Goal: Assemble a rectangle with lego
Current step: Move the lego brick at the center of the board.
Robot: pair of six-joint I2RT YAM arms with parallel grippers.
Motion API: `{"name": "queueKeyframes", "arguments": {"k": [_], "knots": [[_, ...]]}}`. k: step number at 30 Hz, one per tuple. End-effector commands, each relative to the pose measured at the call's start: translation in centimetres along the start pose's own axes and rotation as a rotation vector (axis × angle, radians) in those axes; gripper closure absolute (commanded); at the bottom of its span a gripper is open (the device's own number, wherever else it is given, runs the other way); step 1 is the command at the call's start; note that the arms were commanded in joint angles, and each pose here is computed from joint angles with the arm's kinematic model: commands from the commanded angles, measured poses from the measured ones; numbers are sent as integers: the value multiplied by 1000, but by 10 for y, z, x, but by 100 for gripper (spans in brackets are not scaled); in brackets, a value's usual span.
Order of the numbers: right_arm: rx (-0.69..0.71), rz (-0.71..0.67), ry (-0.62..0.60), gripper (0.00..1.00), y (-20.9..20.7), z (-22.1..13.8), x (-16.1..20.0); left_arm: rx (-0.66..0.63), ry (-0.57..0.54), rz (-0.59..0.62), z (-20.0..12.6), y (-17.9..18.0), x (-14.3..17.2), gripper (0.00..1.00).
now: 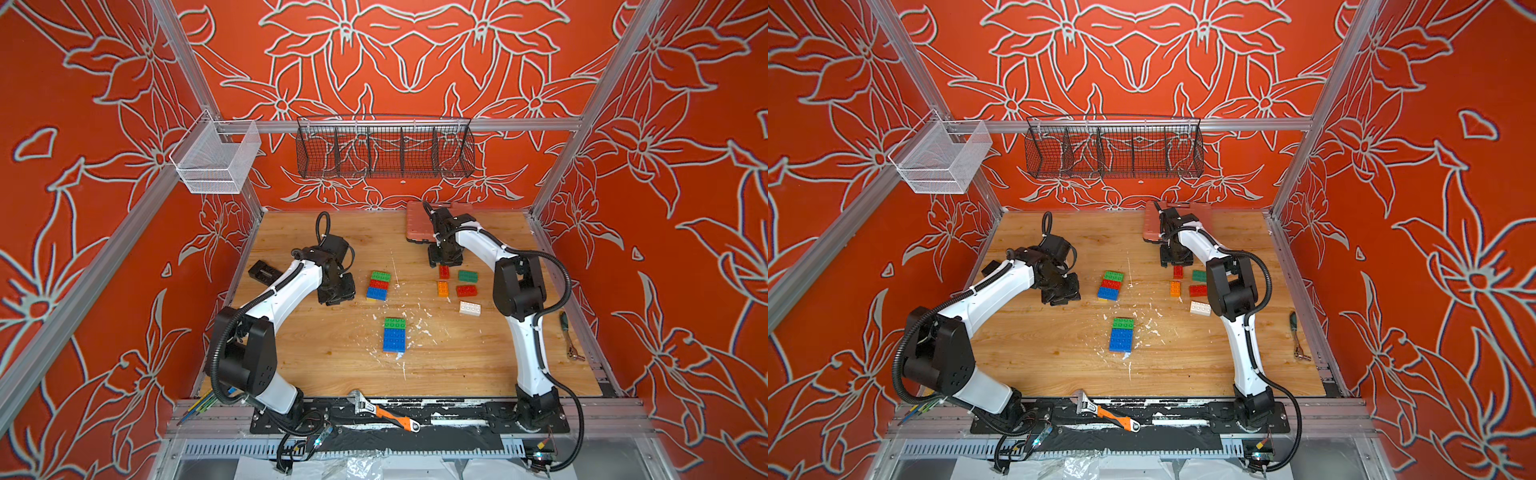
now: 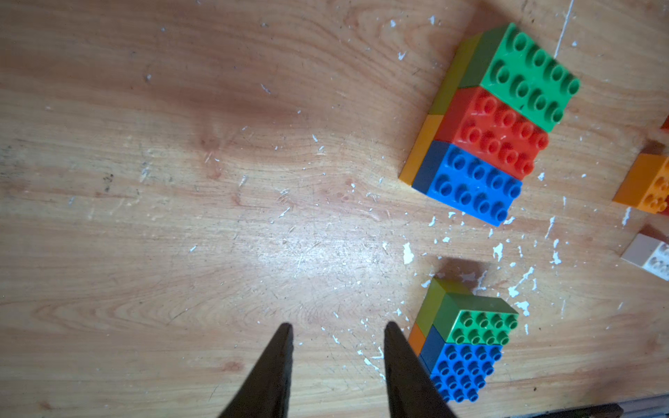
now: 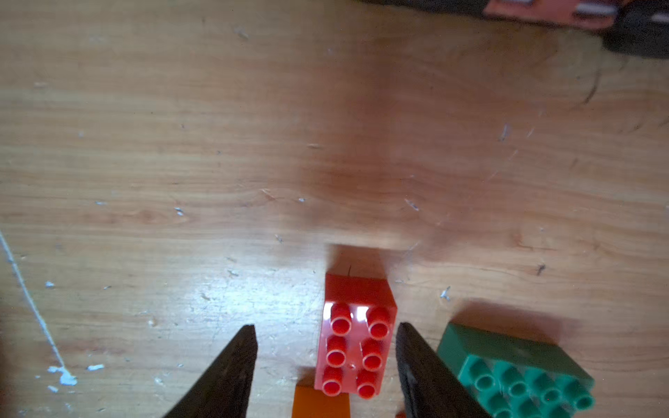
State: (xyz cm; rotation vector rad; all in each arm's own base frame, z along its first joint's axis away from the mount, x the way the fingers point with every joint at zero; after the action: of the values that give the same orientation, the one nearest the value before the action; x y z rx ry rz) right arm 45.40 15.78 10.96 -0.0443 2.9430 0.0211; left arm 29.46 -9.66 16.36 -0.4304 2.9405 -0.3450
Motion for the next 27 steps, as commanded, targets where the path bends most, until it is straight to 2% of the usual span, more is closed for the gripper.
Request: {"name": "queueKeyframes", "arguments": {"k": [1,7,10,13,22,27], "knots": [[32,29,46,37,-5,2,8,13,18,20,7,2,3,60],[57,27,74,41,-9,10,13,53,11,20,11,1,1,59],[62,31,78,45,-9,13,14,64,22,20,15,0,1,59],[68,40,76,54,-9,13,13,70,26,23,17,0,2,59],[69,38,104,54,-8,25,16,83,17,13,14,5,7,59],[69,48,88,82,-9,17,18,84,9,10,13,7,8,59]]}}
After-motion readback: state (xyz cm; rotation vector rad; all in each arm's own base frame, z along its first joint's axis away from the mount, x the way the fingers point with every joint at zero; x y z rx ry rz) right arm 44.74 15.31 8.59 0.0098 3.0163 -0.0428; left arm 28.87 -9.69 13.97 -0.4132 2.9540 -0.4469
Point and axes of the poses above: each gripper's point midway between its finger pads, its own z axis out along the fingers, its own y axis along the line the jaws close on, x = y × z, the point moved 6 cm from there along -z, back along the fingers, and after that the axes turned 1 degree about -z, right-handed, at the moved point
